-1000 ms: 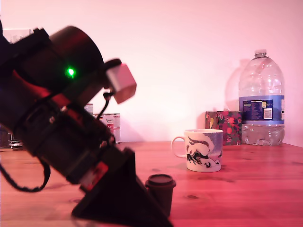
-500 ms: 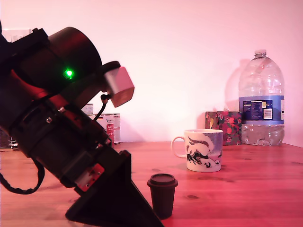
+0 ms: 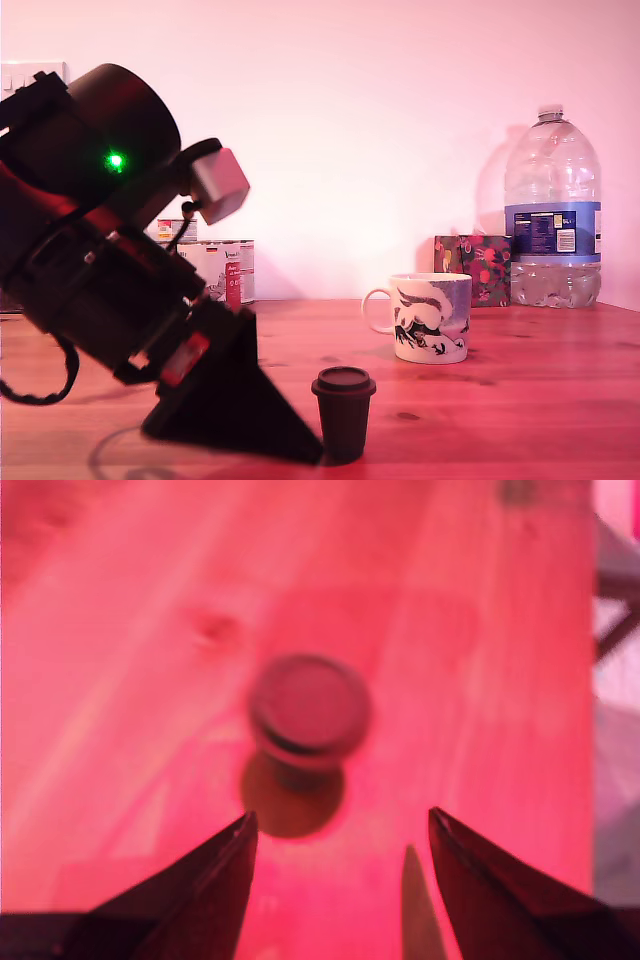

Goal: Pick up the coffee capsules from the table one by one and drop them inside the nearest coffee cup

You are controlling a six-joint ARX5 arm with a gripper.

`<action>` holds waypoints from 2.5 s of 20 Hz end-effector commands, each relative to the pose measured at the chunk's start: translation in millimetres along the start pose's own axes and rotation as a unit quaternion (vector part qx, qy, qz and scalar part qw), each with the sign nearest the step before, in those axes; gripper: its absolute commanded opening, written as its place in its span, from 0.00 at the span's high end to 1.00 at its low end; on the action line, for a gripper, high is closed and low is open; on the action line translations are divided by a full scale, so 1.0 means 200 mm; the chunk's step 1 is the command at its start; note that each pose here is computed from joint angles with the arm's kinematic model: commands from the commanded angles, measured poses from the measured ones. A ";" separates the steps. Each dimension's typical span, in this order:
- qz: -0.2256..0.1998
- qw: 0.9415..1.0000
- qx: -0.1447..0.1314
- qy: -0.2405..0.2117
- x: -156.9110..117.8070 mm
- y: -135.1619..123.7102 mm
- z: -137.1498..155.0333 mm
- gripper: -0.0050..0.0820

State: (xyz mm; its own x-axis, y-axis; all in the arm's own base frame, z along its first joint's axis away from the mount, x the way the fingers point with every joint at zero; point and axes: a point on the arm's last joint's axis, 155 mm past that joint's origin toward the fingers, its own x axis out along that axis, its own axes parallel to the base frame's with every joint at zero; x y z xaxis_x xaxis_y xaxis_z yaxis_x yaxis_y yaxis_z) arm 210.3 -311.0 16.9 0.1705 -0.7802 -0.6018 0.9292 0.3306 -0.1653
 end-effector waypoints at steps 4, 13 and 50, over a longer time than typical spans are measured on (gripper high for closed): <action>-0.003 1.000 -0.018 -0.003 -0.01 -0.01 -0.01 0.39; 0.011 1.000 -0.016 -0.009 0.02 0.01 0.00 0.29; 0.041 0.999 -0.021 -0.003 0.14 0.09 0.08 0.90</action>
State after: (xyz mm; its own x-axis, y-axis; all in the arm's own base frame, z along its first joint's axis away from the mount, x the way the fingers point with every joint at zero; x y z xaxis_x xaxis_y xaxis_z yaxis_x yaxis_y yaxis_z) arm 236.1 -336.2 12.9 0.2386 -0.7574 -0.6078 0.9039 0.4020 -0.1461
